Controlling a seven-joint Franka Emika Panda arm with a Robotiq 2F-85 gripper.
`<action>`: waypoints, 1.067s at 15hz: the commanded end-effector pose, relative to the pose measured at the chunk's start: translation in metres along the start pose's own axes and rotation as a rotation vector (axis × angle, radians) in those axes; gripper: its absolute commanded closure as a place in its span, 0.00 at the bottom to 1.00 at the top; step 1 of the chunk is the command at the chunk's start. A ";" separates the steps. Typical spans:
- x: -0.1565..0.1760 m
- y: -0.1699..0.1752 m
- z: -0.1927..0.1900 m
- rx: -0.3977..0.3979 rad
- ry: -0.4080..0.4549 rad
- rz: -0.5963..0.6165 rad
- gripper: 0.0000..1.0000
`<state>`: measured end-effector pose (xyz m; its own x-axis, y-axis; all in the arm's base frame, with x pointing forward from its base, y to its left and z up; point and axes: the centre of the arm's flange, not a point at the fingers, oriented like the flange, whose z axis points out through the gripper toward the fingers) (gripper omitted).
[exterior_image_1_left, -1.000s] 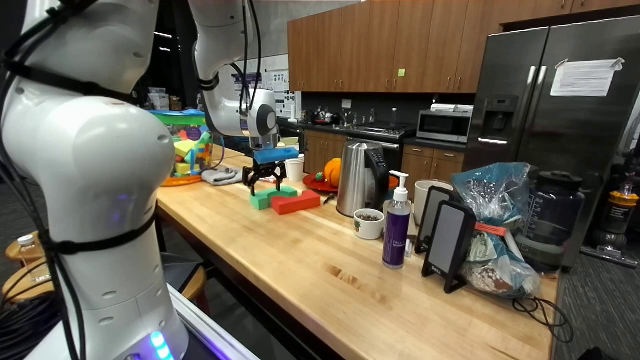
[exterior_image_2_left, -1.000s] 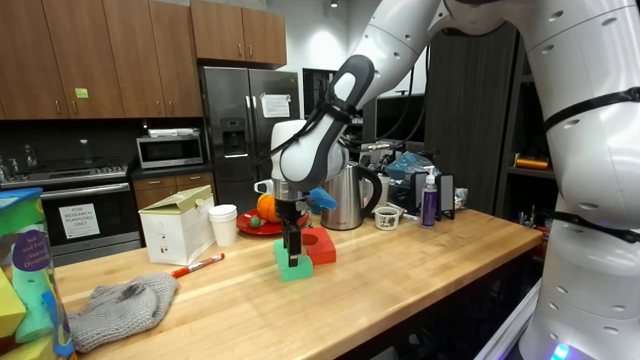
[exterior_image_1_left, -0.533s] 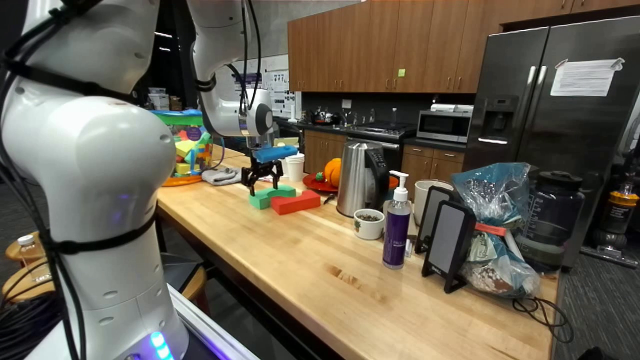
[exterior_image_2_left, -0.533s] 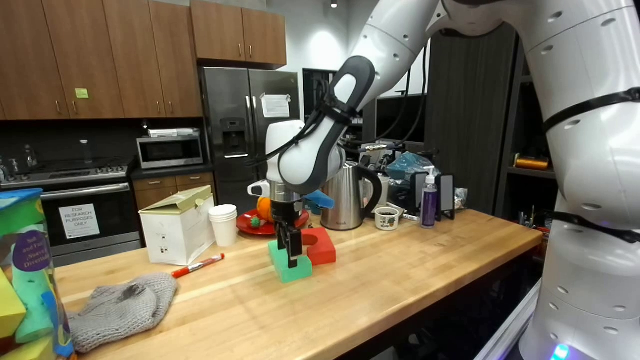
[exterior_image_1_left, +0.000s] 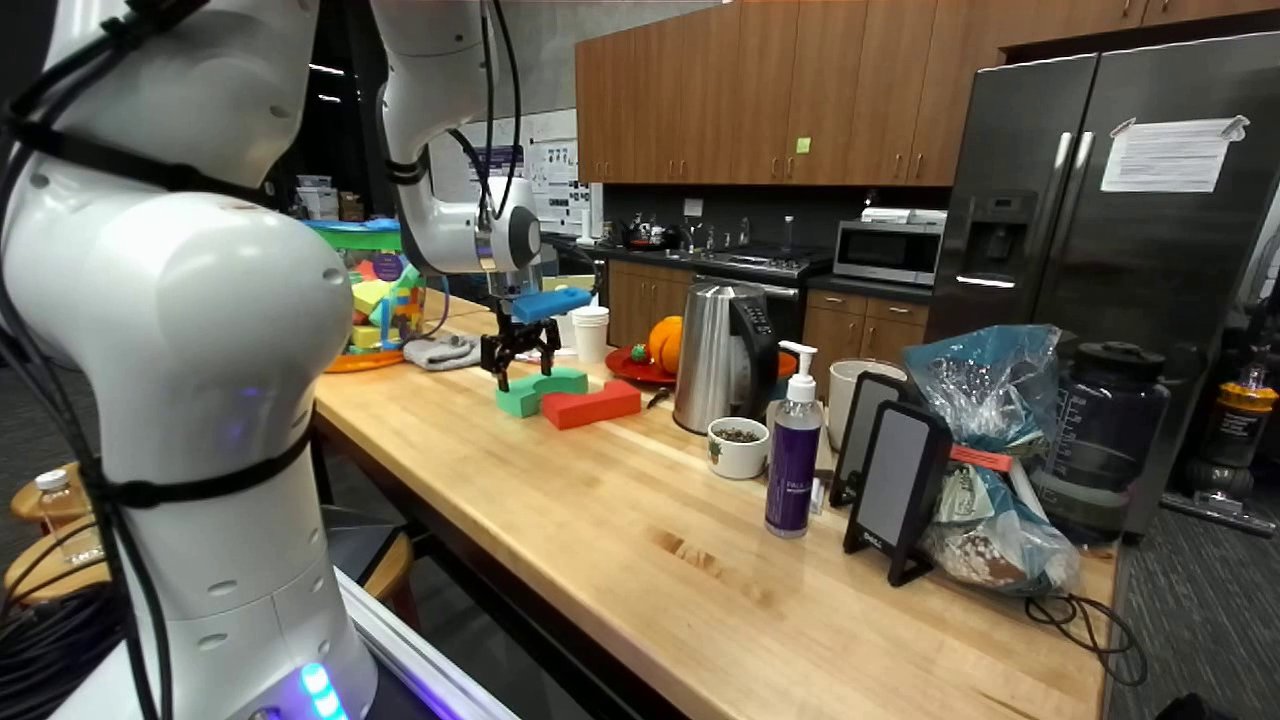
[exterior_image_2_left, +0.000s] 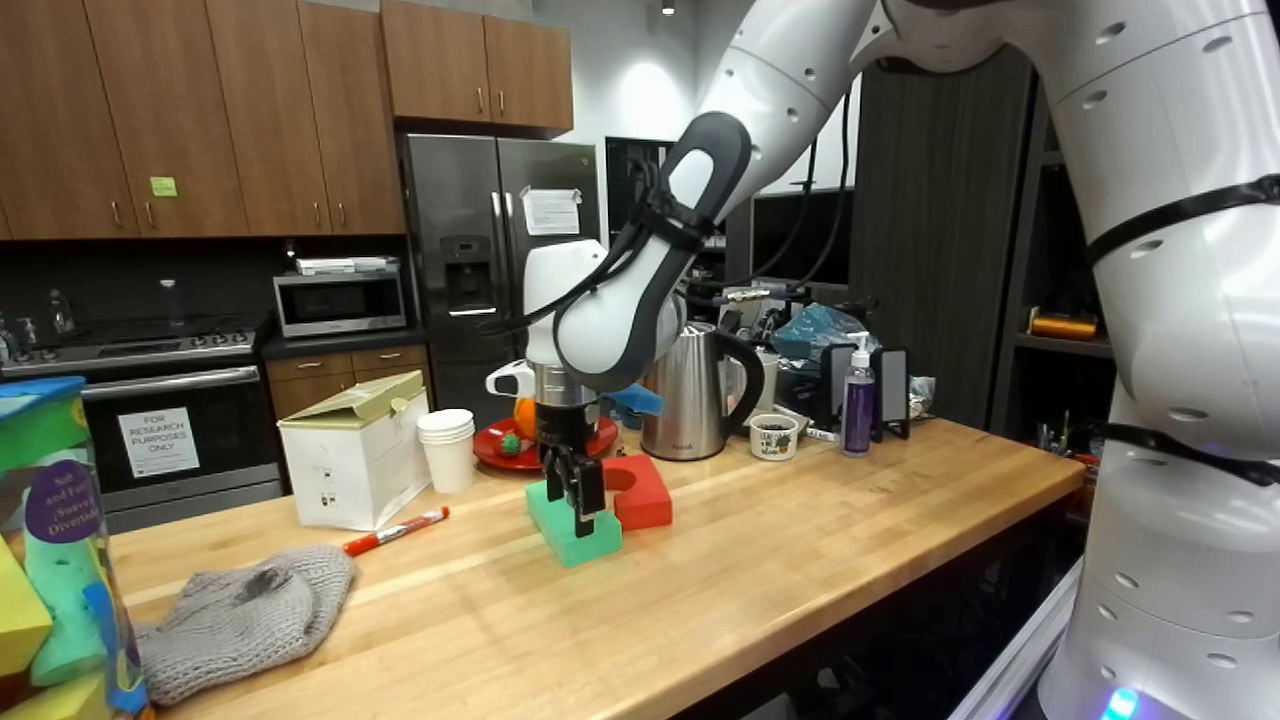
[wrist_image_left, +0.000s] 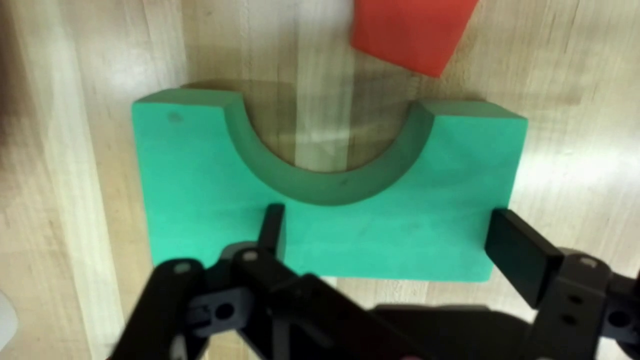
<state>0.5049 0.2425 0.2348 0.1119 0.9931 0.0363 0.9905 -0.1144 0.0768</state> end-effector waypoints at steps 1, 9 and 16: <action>0.006 -0.006 0.003 -0.011 -0.018 -0.016 0.00; 0.026 -0.029 -0.063 -0.168 -0.041 0.012 0.00; 0.001 -0.030 -0.108 -0.203 -0.037 0.235 0.00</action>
<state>0.4768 0.2685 0.3226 0.2377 0.9708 0.0321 0.9375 -0.2379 0.2539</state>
